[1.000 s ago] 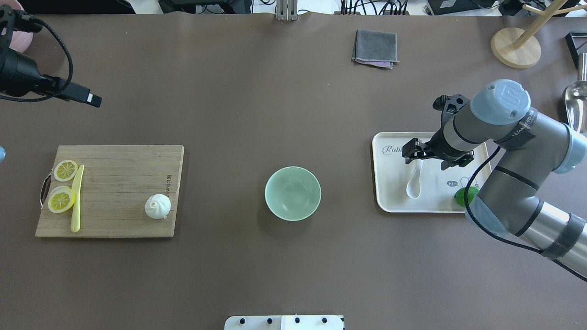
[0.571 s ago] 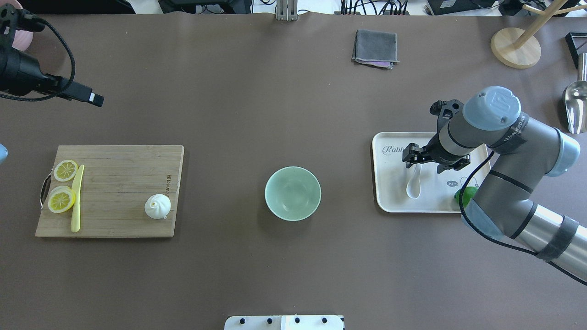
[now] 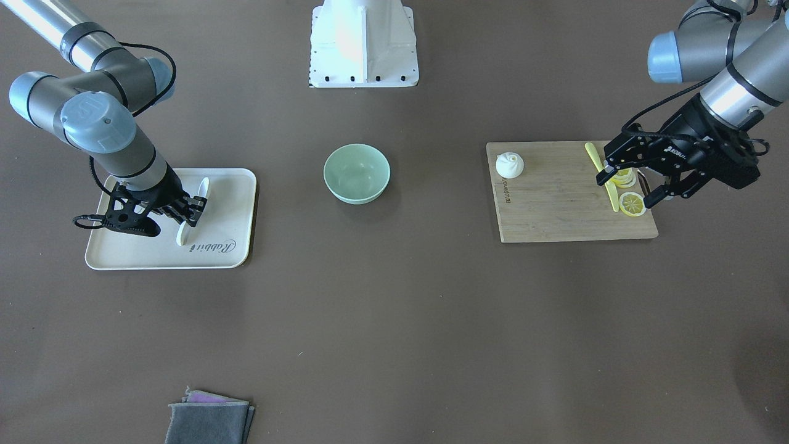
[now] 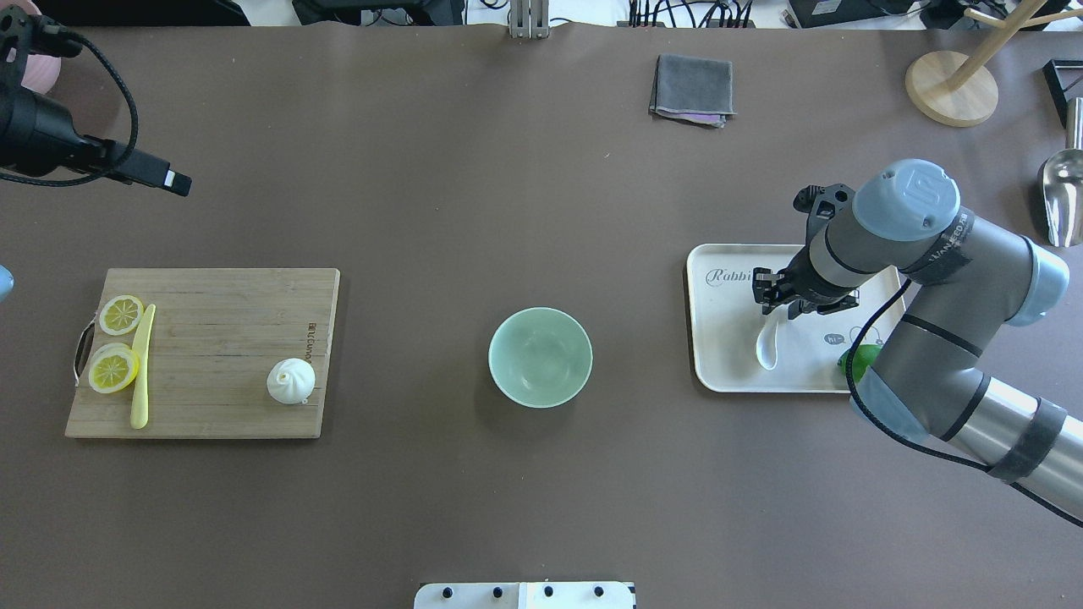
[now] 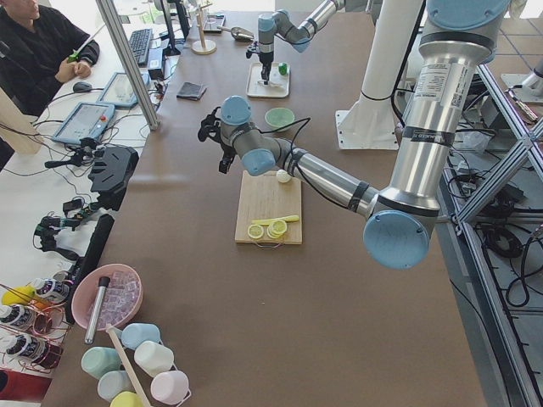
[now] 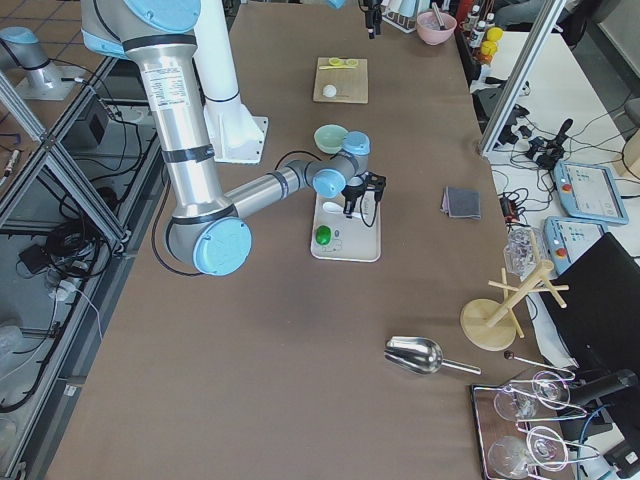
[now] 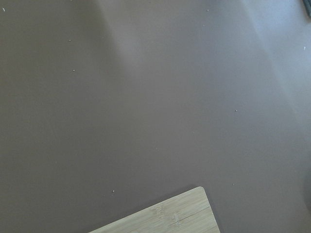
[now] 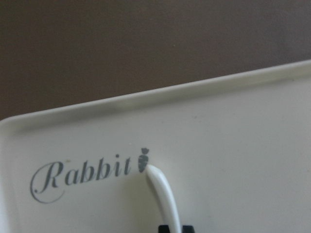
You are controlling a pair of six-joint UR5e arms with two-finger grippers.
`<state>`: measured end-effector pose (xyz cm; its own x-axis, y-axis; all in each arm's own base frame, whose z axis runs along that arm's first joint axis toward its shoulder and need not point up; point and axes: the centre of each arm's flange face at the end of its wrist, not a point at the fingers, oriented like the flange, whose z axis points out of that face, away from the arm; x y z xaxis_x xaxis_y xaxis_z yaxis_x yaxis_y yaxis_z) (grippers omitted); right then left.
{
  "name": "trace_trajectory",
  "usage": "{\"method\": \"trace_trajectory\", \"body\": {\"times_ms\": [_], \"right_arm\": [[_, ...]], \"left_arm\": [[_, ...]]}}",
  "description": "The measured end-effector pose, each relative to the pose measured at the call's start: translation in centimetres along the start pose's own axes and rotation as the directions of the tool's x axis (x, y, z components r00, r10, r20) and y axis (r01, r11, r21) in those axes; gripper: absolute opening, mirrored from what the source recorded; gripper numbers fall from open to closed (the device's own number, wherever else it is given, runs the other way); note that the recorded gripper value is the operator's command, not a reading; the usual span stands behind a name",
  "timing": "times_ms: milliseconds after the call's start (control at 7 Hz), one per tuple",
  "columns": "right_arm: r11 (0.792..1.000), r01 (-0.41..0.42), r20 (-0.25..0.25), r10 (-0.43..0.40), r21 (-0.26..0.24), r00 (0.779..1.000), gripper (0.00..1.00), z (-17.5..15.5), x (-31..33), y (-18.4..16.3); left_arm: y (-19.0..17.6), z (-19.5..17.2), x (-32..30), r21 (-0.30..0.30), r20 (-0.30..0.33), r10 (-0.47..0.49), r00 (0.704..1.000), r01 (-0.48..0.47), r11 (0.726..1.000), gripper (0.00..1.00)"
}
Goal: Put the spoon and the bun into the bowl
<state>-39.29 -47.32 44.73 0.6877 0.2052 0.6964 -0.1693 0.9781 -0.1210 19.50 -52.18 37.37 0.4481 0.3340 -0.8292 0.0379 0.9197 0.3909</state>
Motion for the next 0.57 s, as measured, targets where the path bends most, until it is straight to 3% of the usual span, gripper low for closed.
{"method": "trace_trajectory", "body": {"times_ms": [571], "right_arm": [[0.999,-0.011,0.077,0.007,0.043,0.997,0.00,-6.4,-2.2,0.2]], "left_arm": [[-0.3,1.8,4.4,-0.003,-0.030,-0.035,0.999,0.035,0.999,0.97]]}}
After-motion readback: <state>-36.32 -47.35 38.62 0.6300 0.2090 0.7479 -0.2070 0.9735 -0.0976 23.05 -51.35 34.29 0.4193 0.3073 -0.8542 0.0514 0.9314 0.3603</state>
